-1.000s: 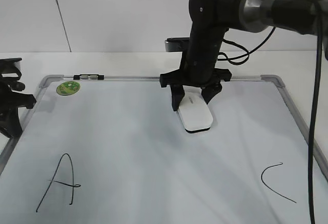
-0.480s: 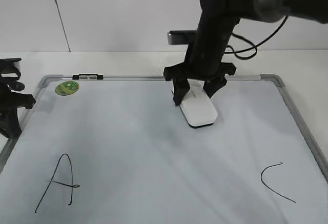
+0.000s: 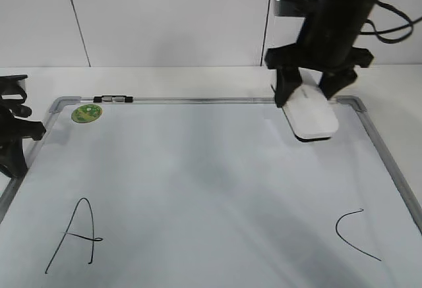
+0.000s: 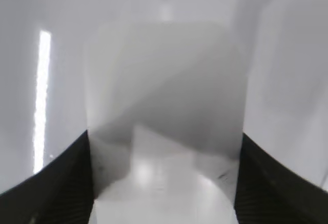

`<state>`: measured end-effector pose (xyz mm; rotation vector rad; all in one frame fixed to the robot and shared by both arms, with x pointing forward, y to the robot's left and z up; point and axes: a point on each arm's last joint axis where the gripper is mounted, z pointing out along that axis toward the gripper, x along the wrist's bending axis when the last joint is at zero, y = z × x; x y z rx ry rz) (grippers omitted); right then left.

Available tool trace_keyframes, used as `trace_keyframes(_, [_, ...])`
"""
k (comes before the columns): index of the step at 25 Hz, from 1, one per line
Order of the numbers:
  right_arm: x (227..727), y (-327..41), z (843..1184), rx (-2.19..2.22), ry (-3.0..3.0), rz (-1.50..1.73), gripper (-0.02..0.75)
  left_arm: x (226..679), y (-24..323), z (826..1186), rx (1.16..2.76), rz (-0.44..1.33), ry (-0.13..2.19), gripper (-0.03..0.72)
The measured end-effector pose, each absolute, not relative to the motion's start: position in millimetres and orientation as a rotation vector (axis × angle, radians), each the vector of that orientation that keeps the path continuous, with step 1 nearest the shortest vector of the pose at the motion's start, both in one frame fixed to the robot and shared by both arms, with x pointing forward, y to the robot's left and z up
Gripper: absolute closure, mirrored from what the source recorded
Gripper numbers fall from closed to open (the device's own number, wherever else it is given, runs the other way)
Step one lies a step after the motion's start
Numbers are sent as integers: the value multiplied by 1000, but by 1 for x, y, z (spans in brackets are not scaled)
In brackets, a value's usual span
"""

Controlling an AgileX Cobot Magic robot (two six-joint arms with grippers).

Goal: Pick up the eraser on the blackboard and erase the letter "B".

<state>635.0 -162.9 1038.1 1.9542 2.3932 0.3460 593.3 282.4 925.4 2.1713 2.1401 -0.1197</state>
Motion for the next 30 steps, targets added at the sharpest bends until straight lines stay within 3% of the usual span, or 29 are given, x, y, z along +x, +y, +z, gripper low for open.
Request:
trace_keyframes(10, [574,-251,1005,2204,2345,68,217,593,282,925,2170,-123,2141,664])
trace_keyframes(30, [581,-274,971,2190,2273,133,217,592,281,926,2162,-148,2144,664])
